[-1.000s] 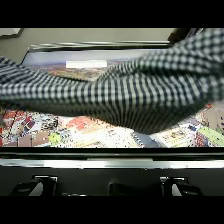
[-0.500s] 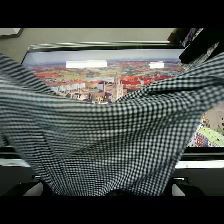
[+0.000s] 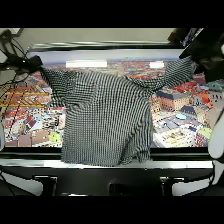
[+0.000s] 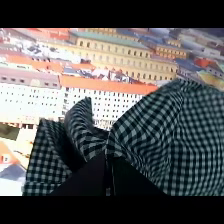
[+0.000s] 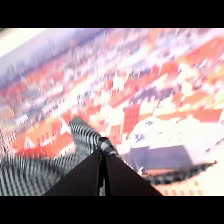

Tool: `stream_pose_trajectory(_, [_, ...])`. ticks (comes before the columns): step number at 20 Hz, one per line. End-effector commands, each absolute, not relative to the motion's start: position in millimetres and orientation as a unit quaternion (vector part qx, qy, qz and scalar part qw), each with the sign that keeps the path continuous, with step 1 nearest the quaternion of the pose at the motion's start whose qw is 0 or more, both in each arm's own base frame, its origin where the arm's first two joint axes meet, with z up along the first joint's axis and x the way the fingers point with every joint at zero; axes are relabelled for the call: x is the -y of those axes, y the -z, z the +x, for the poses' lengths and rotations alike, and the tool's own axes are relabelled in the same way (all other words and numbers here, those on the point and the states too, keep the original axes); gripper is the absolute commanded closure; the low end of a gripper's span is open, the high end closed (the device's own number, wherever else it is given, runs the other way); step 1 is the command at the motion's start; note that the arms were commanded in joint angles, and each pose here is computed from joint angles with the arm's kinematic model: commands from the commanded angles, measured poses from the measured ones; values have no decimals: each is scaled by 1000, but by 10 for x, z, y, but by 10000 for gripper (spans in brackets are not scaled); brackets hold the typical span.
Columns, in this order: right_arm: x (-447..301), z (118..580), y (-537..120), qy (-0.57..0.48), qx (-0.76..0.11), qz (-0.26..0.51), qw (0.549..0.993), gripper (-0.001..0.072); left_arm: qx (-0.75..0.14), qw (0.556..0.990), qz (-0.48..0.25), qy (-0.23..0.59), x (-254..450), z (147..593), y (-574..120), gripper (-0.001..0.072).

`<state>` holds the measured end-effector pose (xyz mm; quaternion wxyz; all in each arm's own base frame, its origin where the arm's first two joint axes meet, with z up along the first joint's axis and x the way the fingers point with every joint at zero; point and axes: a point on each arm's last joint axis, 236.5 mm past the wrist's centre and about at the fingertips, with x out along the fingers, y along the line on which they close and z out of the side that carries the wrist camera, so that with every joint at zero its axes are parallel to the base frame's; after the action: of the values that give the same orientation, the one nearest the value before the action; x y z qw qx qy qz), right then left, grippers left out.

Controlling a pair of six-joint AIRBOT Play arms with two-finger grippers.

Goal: Fold the clothes and pants, and hang the long-sleeved shirts on hangers.

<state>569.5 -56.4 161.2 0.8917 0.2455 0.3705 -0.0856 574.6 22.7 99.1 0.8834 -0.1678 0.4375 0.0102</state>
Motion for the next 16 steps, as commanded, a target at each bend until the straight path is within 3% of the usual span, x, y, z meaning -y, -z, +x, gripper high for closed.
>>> stream_pose_trajectory(1, [152, 5818, -753, 41, -460, 248, 852, 618, -500, 836, -223, 24, 52, 5802, -275, 632])
stream_pose_trajectory(2, [78, 5783, -670, 28, -475, 231, 848, 564, -510, 827, -233, 31, 105, 5772, -224, 481])
stream_pose_trajectory(3, [46, 5710, -640, 13, -491, 212, 845, 511, -514, 823, -241, 37, 130, 5747, -240, 253])
stream_pose_trajectory(4, [78, 5607, -646, 3, -506, 193, 841, 381, -515, 820, -246, 40, 121, 5714, -301, 81])
stream_pose_trajectory(5, [147, 5461, -681, -10, -524, 166, 835, 215, -517, 819, -246, 39, 56, 5656, -394, 35])
stream_pose_trajectory(6, [241, 5299, -726, -21, -542, 144, 828, 150, -519, 819, -243, 38, -31, 5581, -484, 35])
stream_pose_trajectory(7, [372, 5116, -782, -30, -559, 128, 818, 150, -525, 817, -237, 38, -140, 5469, -577, 35])
stream_pose_trajectory(10, [610, 4716, -917, -55, -570, 210, 792, 141, -538, 808, -240, 23, -485, 5115, -750, 35])
stream_pose_trajectory(12, [600, 4335, -699, -65, -600, 264, 752, 24, -558, 793, -245, 14, -602, 4760, -636, 35])
stream_pose_trajectory(16, [156, 3592, 45, -80, -659, 305, 682, 27, -607, 747, -270, 9, -382, 3906, -32, 35])
